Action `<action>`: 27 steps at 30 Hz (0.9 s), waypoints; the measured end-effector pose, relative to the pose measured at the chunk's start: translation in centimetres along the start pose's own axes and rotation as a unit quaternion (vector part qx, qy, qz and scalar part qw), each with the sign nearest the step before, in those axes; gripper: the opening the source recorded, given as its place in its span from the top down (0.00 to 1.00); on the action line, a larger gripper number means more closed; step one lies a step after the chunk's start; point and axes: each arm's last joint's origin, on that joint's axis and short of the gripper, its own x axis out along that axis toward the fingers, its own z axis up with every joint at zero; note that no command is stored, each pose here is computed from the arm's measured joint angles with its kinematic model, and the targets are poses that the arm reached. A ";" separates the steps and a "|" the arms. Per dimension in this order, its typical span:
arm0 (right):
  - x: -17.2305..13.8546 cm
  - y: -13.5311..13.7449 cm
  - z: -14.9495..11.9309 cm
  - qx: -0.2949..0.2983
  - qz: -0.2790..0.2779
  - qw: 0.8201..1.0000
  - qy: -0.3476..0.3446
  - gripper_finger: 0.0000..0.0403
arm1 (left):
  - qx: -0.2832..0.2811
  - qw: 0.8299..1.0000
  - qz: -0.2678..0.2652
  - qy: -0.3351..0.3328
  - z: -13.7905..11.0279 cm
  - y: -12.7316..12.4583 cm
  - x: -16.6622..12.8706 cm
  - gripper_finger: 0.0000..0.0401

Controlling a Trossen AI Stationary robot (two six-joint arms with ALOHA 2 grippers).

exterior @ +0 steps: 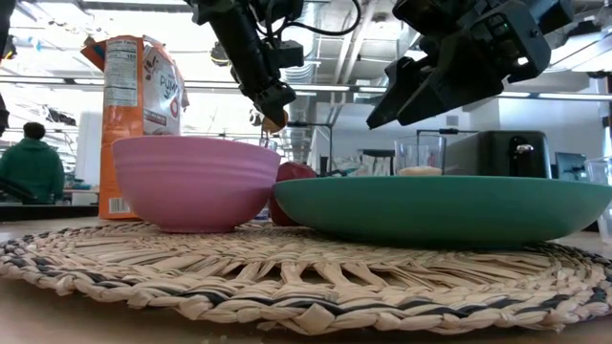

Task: Arrange a breakfast setting
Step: Put the spoon on the table beside the cereal

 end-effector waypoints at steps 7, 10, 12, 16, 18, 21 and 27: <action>0.0 0.0 0.0 0.000 0.000 1.000 0.000 0.14 | 0.006 1.000 0.001 0.000 0.0 0.0 0.0 0.82; 0.0 0.0 0.0 0.000 0.000 1.000 0.000 0.14 | 0.008 1.000 0.001 0.000 0.0 0.0 0.0 0.87; 0.0 0.0 0.0 0.000 0.000 1.000 0.000 0.14 | 0.013 1.000 0.004 0.001 0.0 0.0 0.0 0.91; 0.0 0.0 0.0 0.000 0.000 1.000 0.000 0.14 | 0.018 1.000 0.012 0.001 0.0 0.1 0.0 0.96; 0.0 0.0 0.0 0.000 0.000 1.000 0.000 0.14 | 0.024 0.999 0.021 0.002 0.0 0.1 0.0 0.98; 0.0 0.0 0.0 0.000 0.000 1.000 0.000 0.14 | 0.034 0.999 0.028 0.003 0.0 0.1 0.0 0.98; 0.0 0.0 0.0 0.000 0.000 1.000 0.000 0.14 | 0.040 0.999 0.033 0.003 0.0 0.2 -0.1 0.99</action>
